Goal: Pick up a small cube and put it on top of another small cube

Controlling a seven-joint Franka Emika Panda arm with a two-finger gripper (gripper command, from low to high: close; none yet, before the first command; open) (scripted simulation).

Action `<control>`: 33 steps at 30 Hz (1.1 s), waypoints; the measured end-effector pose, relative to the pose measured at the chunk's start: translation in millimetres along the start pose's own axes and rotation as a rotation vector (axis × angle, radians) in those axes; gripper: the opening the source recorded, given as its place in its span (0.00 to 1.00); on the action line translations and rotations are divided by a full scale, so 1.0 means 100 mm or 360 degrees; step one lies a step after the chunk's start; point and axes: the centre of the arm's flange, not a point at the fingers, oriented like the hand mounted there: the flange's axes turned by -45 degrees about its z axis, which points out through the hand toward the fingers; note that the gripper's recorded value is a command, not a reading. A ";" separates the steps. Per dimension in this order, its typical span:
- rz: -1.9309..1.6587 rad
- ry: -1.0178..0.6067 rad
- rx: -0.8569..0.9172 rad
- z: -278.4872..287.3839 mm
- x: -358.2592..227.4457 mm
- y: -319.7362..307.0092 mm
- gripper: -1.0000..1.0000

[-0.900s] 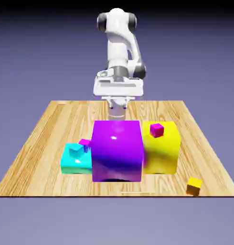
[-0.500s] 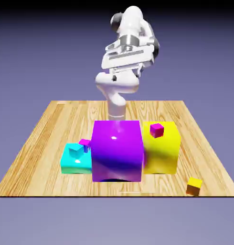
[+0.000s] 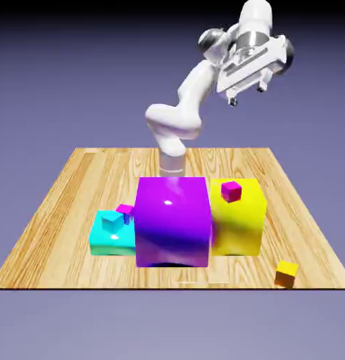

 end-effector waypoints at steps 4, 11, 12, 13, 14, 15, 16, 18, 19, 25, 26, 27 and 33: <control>0.0195 -0.0033 -0.0134 0.33 -0.52 -0.14 0.50; 0.0544 -0.0078 -0.0478 1.25 -1.43 -0.13 0.50; 0.0595 -0.0081 -0.0539 1.41 -1.56 -0.09 0.50; 0.0647 -0.0083 -0.0602 1.57 -1.68 -0.05 0.50; 0.0700 -0.0084 -0.0669 1.74 -1.81 0.00 0.50; 0.0753 -0.0083 -0.0738 1.91 -1.92 0.07 0.50; 0.0807 -0.0081 -0.0810 2.08 -2.04 0.13 0.50; 0.0916 -0.0072 -0.0962 2.42 -2.27 0.30 0.50; 0.0971 -0.0066 -0.1042 2.59 -2.38 0.39 0.50; 0.1230 -0.0013 -0.1446 3.34 -2.85 0.92 0.50; 0.1229 -0.0013 -0.1446 3.47 -2.92 1.05 0.50; 0.1229 -0.0013 -0.1445 3.60 -2.99 1.17 0.50; 0.1228 -0.0011 -0.1444 3.56 -2.97 1.13 0.00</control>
